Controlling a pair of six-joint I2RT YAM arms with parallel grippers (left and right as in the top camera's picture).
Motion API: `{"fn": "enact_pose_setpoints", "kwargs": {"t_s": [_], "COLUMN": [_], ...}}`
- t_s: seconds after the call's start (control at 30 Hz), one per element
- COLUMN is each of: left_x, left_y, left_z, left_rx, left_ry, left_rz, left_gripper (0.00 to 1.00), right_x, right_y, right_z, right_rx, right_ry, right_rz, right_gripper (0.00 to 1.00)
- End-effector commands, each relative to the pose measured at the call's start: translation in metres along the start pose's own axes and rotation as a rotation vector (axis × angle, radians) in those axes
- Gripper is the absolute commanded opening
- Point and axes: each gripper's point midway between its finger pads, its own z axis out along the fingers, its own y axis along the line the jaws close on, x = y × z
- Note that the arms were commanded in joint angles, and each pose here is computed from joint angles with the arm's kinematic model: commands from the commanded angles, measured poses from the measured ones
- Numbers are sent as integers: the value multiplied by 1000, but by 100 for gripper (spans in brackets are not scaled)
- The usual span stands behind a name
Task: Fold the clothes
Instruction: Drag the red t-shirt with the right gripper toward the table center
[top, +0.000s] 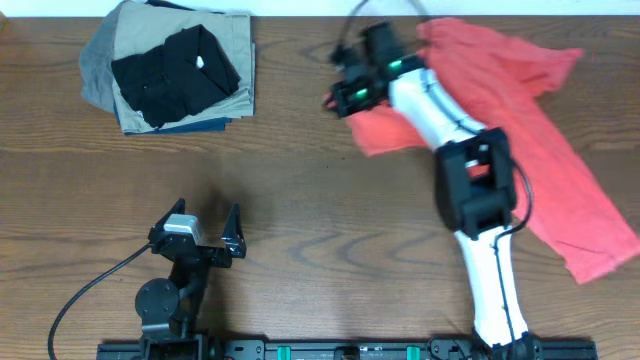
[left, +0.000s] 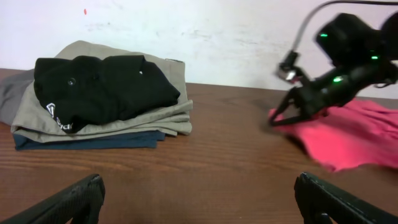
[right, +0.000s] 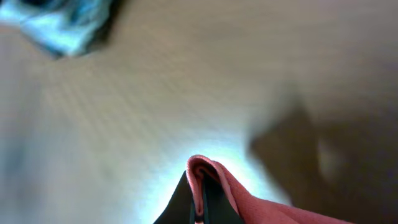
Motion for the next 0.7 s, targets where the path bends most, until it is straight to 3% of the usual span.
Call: {"fn": "enact_pose_setpoints", "kwargs": {"t_s": [0.0, 0.2, 0.67], "left_x": [16, 16, 16], "left_y": [0, 0, 0], "left_z": [1, 1, 1], "left_rx": [7, 8, 7], "left_ry": [47, 47, 47], "left_rz": [-4, -4, -4], "left_gripper": [98, 98, 98], "right_x": [4, 43, 102], "right_y": [82, 143, 213], "right_z": [9, 26, -14], "right_rx": [-125, -161, -312], "right_ry": [38, 171, 399], "right_rz": [-38, -71, -58], "right_gripper": [1, 1, 1]}}
